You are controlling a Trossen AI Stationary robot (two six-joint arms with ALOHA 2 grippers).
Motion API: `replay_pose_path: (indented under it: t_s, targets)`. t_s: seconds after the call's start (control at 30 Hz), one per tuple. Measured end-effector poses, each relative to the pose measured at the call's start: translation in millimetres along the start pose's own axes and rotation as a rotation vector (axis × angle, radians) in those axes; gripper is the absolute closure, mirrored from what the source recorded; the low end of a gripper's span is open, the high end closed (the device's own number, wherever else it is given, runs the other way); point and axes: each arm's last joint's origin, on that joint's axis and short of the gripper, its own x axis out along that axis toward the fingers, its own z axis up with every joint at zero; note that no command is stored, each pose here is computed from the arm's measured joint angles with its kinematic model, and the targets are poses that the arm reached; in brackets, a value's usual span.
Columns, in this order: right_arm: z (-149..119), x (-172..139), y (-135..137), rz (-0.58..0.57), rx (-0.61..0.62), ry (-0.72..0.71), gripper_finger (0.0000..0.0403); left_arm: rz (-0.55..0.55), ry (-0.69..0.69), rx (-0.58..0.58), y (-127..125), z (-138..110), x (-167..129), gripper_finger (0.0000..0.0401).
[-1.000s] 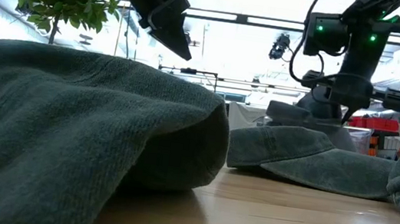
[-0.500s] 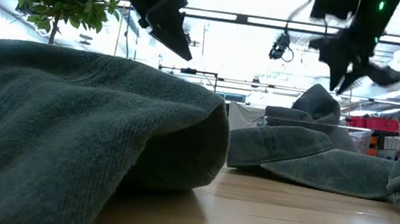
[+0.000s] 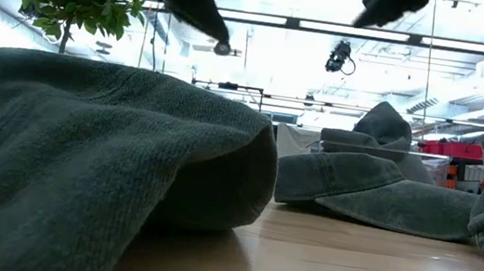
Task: Pick & Place hat
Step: Put the top right black cap into the yellow bin
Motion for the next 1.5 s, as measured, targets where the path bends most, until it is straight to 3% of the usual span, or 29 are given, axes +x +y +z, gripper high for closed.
replay_pose_path:
  t_s: [0.23, 0.5, 0.73, 1.03, 1.2, 1.33, 1.5]
  targets:
    - [-3, 35, 20, 0.103, 0.107, 0.144, 0.0365, -0.036, -0.024, -0.110, -8, 2, -26, 0.0273]
    - [-16, 89, 39, 0.146, 0.081, 0.373, 0.0356, -0.072, -0.002, -0.142, -16, -2, -44, 0.0273]
    - [-35, 138, 51, 0.187, 0.087, 0.539, 0.0311, -0.074, 0.039, -0.123, -19, -7, -46, 0.0273]
    - [-48, 168, 67, 0.250, -0.036, 0.598, 0.0240, -0.018, 0.046, -0.119, -16, -8, -46, 0.0273]
    - [-57, 186, 68, 0.245, -0.054, 0.630, 0.0223, -0.009, 0.045, -0.119, -16, -9, -46, 0.0273]
    - [-60, 197, 69, 0.233, -0.068, 0.625, 0.0257, -0.008, 0.046, -0.119, -16, -9, -45, 0.0273]
    - [-59, 199, 70, 0.247, -0.121, 0.599, 0.0376, -0.007, 0.052, -0.116, -16, -9, -45, 0.0273]
